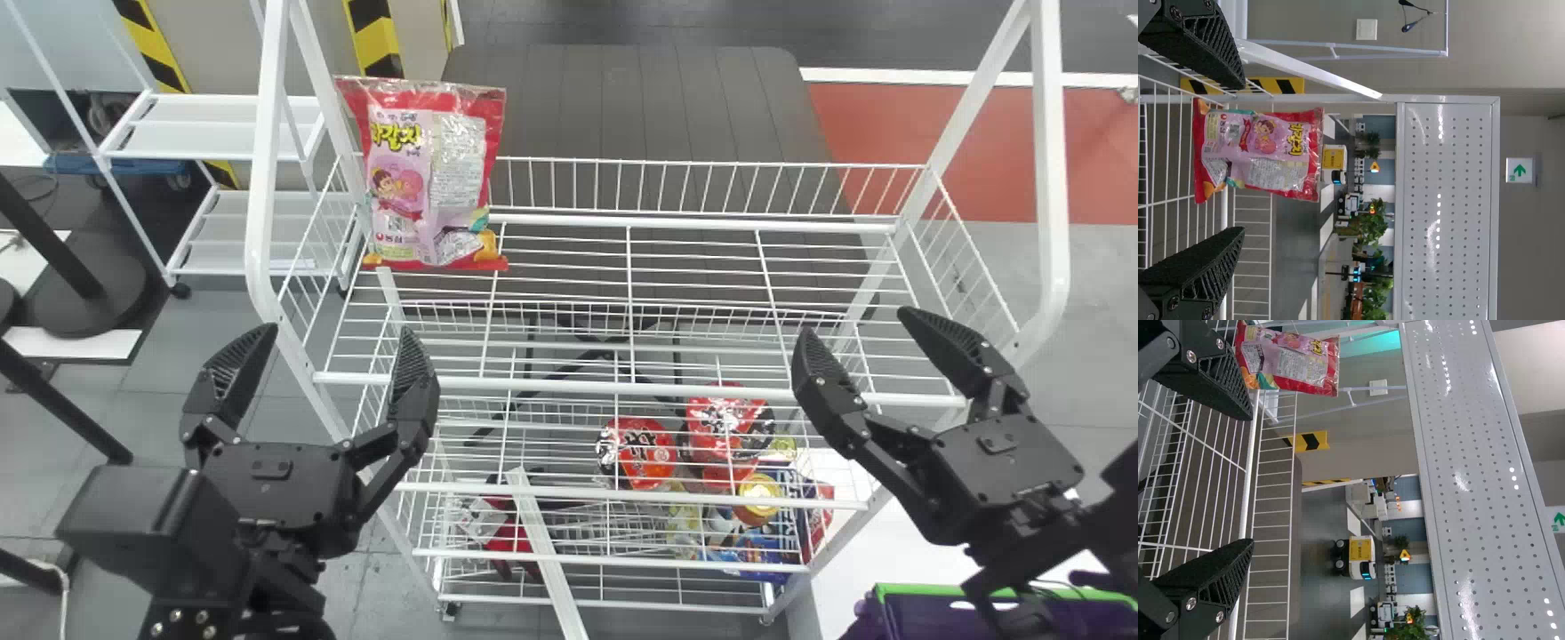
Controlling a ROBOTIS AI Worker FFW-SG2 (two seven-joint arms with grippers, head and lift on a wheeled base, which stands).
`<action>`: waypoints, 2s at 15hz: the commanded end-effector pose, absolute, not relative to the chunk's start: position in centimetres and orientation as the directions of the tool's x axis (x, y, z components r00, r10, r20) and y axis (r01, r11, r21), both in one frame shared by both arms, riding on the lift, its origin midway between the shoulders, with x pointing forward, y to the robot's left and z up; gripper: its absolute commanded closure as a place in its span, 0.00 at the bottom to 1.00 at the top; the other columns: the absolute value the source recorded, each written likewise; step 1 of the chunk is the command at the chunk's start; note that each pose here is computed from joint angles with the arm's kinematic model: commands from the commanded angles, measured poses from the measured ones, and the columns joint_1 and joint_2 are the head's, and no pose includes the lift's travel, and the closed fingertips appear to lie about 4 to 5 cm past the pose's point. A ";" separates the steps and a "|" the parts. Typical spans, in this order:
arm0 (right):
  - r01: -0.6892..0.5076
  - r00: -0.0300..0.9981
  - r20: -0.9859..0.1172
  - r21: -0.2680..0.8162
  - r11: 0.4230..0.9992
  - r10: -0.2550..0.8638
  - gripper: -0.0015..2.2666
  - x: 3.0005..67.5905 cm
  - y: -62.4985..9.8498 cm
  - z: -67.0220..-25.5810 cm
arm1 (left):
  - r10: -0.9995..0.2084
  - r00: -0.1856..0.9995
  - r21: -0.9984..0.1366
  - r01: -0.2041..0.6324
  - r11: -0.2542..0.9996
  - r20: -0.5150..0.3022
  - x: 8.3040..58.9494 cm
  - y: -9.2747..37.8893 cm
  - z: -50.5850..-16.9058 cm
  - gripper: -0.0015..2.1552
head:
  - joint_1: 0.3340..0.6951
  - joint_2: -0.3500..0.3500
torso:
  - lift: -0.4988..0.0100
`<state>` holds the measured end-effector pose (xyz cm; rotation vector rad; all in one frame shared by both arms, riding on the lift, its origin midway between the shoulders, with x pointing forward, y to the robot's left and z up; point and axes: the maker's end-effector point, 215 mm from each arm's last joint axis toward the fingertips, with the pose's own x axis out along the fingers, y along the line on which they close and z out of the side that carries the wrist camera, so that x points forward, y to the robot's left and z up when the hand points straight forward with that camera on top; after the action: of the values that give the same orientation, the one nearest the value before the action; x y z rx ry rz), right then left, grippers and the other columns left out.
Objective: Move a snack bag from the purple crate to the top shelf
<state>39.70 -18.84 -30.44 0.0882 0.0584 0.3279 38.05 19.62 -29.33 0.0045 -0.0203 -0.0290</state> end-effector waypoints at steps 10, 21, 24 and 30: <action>-0.292 0.954 -0.038 0.094 0.952 0.297 0.08 39.7 -19.2 -29.9 | -0.030 0.999 0.005 0.030 1.000 0.033 37.8 19.5 -28.8 0.02 | 1.00 0.51 | 0.92; -0.284 0.956 -0.044 0.091 0.954 0.289 0.08 39.6 -19.5 -30.1 | -0.032 0.999 0.003 0.032 0.999 0.040 37.6 19.3 -28.6 0.02 | 1.00 0.50 | 0.84; -0.284 0.956 -0.044 0.091 0.954 0.289 0.08 39.6 -19.5 -30.1 | -0.032 0.998 0.002 0.032 0.999 0.046 37.6 19.3 -28.4 0.02 | 1.00 0.50 | 0.81; -0.288 0.954 -0.055 0.092 0.953 0.294 0.08 39.6 -19.5 -30.4 | -0.032 0.998 0.001 0.032 0.999 0.052 37.5 19.3 -28.3 0.02 | 1.00 0.50 | 0.77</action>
<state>39.60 -19.47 -30.42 0.0839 0.0677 0.2947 37.57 19.33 -28.27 0.0001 -0.0530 -0.0323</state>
